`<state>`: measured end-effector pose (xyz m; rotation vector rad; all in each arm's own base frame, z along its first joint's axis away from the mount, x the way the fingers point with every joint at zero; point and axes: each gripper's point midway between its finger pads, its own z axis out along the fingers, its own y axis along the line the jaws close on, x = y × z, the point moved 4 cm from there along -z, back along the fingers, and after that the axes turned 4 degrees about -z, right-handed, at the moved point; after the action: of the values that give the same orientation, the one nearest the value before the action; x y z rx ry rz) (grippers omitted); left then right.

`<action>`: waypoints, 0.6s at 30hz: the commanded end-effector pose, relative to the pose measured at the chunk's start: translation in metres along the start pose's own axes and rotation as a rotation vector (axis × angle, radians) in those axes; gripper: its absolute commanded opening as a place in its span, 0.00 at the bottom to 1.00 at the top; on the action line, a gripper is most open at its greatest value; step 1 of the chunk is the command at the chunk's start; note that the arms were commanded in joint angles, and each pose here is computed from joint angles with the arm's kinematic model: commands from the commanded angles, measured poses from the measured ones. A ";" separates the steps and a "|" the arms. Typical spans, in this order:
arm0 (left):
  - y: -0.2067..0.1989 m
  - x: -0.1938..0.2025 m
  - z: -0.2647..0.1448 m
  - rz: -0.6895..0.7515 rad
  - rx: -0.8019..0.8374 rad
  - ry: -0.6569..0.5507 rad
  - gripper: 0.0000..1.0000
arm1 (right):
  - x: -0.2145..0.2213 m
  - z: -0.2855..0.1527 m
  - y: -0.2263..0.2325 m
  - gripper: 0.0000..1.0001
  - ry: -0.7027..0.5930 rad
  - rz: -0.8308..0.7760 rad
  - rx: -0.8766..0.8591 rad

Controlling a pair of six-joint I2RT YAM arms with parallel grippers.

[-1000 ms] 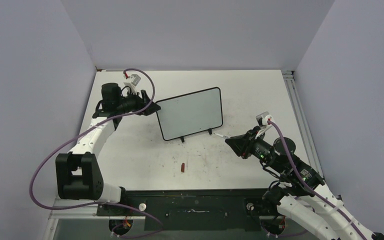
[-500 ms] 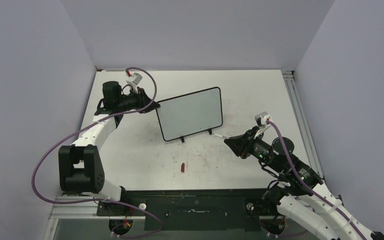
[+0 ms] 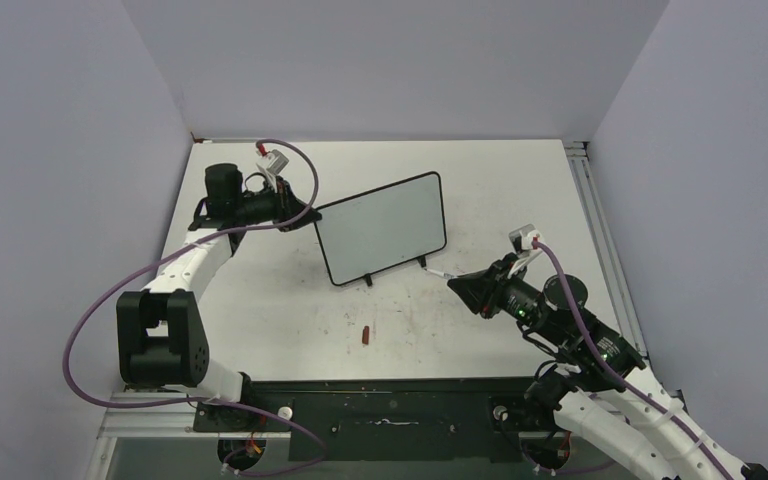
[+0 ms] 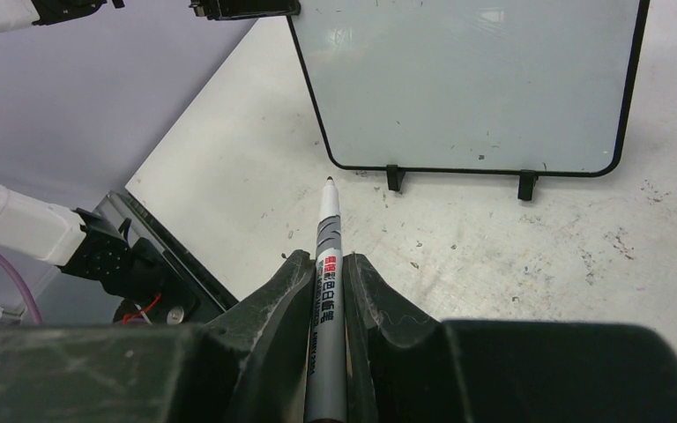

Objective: Write a sentence on the whiteboard

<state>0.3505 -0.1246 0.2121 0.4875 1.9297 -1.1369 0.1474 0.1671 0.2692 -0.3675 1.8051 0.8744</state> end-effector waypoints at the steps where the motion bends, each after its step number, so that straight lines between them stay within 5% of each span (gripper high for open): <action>1: -0.011 0.014 -0.005 -0.021 0.052 0.051 0.03 | -0.006 -0.001 0.003 0.05 -0.038 0.003 -0.019; 18: -0.029 0.031 -0.004 -0.038 0.072 0.102 0.00 | -0.004 -0.002 0.004 0.05 -0.041 0.020 -0.027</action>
<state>0.3264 -0.1343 0.2073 0.5479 1.9533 -1.1757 0.1461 0.1665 0.2648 -0.3613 1.8125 0.8794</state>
